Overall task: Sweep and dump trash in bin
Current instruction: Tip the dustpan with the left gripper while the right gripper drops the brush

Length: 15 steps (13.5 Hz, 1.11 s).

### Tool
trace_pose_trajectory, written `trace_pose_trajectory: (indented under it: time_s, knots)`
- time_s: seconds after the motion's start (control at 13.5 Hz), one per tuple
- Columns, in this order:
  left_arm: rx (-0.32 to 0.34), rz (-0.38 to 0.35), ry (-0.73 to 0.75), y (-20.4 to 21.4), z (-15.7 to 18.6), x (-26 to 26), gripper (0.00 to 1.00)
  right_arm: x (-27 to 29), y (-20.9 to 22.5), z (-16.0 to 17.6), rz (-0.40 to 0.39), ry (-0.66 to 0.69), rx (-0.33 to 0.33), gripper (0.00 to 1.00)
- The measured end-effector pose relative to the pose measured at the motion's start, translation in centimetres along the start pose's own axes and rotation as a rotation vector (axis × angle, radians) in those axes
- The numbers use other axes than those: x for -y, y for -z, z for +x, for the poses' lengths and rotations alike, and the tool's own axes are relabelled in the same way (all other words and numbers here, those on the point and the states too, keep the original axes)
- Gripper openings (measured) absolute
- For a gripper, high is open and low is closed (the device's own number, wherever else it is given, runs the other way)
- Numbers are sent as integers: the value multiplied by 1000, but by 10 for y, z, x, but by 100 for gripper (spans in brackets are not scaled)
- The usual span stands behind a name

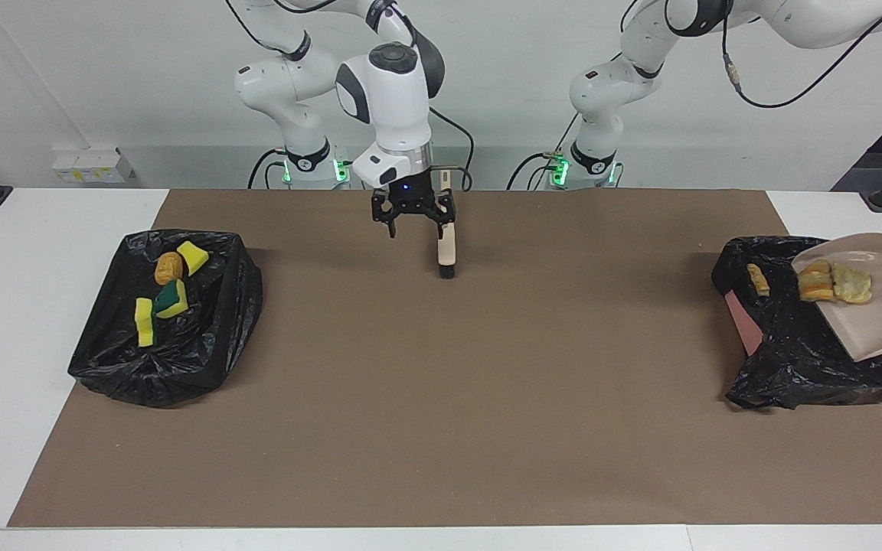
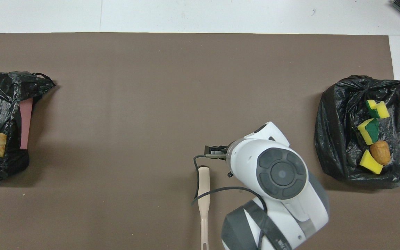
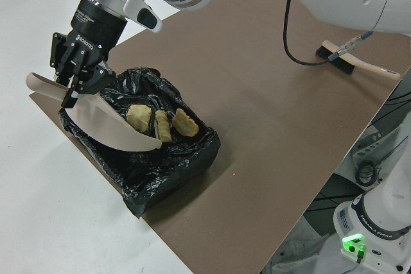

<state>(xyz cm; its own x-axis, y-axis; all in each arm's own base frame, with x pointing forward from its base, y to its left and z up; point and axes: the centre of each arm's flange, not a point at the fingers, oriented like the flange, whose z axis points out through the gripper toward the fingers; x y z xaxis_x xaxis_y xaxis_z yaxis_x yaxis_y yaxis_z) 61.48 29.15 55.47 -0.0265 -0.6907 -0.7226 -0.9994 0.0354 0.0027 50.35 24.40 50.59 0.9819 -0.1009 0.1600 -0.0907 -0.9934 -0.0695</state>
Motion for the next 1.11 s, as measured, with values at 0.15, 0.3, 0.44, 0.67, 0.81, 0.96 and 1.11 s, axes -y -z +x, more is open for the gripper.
trace_pose_trajectory:
  time_s: [0.15, 0.3, 0.44, 0.67, 0.81, 0.96, 1.11]
  knots:
    - [43, -3, -8, 2, -9, -4, 31, -26, 20, 20, -14, -40, 3, 100]
    - [76, 2, -8, 9, -18, -8, 31, -44, 33, 33, -20, -78, -1, 100]
    - [65, 8, 54, 24, -21, -12, 31, -63, 42, 44, -22, -97, -9, 100]
    - [-20, -66, 213, 60, 6, -19, 31, -110, 63, 63, -41, -72, 9, 100]
    - [-51, -129, 345, 89, 39, -18, 31, -146, 77, 70, -58, -46, 37, 100]
    - [-78, -190, 515, 112, 71, -17, 31, -180, 92, 72, -73, -14, 74, 100]
    - [-114, -264, 659, 131, 101, -18, 31, -202, 104, 70, -78, 2, 106, 100]
